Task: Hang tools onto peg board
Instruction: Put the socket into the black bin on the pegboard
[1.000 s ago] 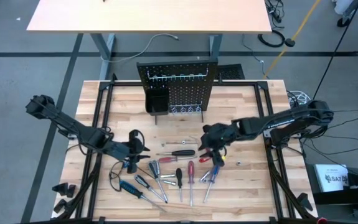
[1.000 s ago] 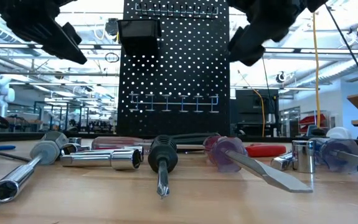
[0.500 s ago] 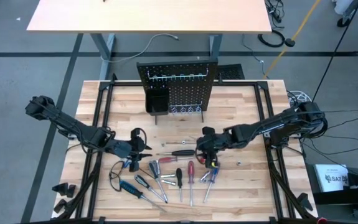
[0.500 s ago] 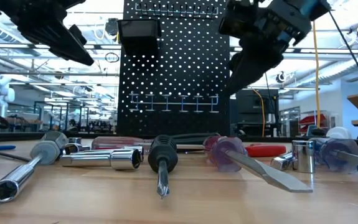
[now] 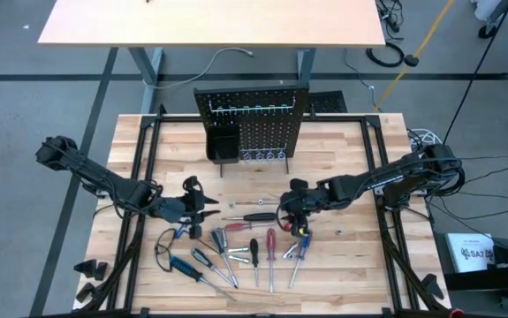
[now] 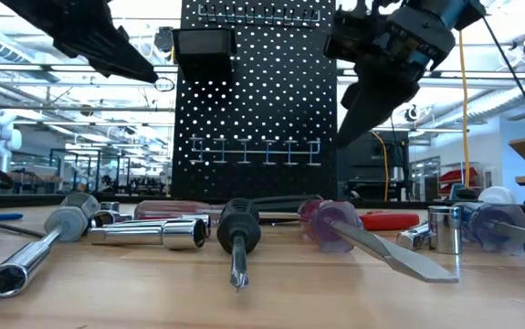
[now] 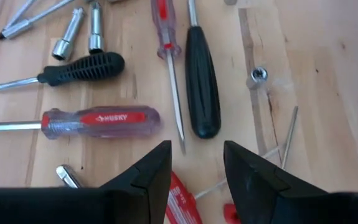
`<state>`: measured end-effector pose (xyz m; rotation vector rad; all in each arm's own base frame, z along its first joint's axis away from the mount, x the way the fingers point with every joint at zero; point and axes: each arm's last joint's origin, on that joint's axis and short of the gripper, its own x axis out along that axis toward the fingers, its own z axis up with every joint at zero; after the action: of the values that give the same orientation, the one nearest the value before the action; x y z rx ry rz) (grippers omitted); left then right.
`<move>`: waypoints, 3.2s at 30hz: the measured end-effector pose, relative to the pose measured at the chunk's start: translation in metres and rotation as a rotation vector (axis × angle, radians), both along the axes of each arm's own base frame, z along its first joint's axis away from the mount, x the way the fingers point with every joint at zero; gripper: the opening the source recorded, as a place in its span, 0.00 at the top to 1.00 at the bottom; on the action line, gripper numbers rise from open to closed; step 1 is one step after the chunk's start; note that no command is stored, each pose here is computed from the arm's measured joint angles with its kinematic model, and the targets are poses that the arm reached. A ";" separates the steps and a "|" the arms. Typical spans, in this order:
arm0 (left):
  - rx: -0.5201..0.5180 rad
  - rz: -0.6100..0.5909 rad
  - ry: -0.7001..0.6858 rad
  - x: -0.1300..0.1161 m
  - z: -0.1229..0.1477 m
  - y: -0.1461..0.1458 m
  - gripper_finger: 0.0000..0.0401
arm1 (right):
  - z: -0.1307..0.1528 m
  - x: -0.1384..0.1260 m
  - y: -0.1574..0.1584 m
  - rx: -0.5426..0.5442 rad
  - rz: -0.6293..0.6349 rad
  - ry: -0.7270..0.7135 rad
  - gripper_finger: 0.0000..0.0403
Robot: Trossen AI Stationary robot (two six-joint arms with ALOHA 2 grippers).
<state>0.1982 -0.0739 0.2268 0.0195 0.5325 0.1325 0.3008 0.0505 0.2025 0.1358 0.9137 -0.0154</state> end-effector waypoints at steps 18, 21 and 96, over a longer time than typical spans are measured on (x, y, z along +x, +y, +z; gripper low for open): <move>-0.021 -0.009 0.110 -0.006 -0.018 0.007 0.68 | -0.003 0.020 0.006 0.010 0.041 -0.152 0.66; -0.021 -0.010 0.109 -0.006 -0.018 0.007 0.68 | -0.014 0.028 0.006 0.003 0.049 -0.162 0.66; -0.094 0.075 -0.101 -0.014 -0.070 0.039 0.68 | -0.058 0.064 -0.038 -0.101 -0.182 -0.156 0.66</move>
<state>0.1843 -0.0348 0.1573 -0.0987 0.4387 0.1801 0.3646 0.0130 0.1449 0.1235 0.7413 -0.2169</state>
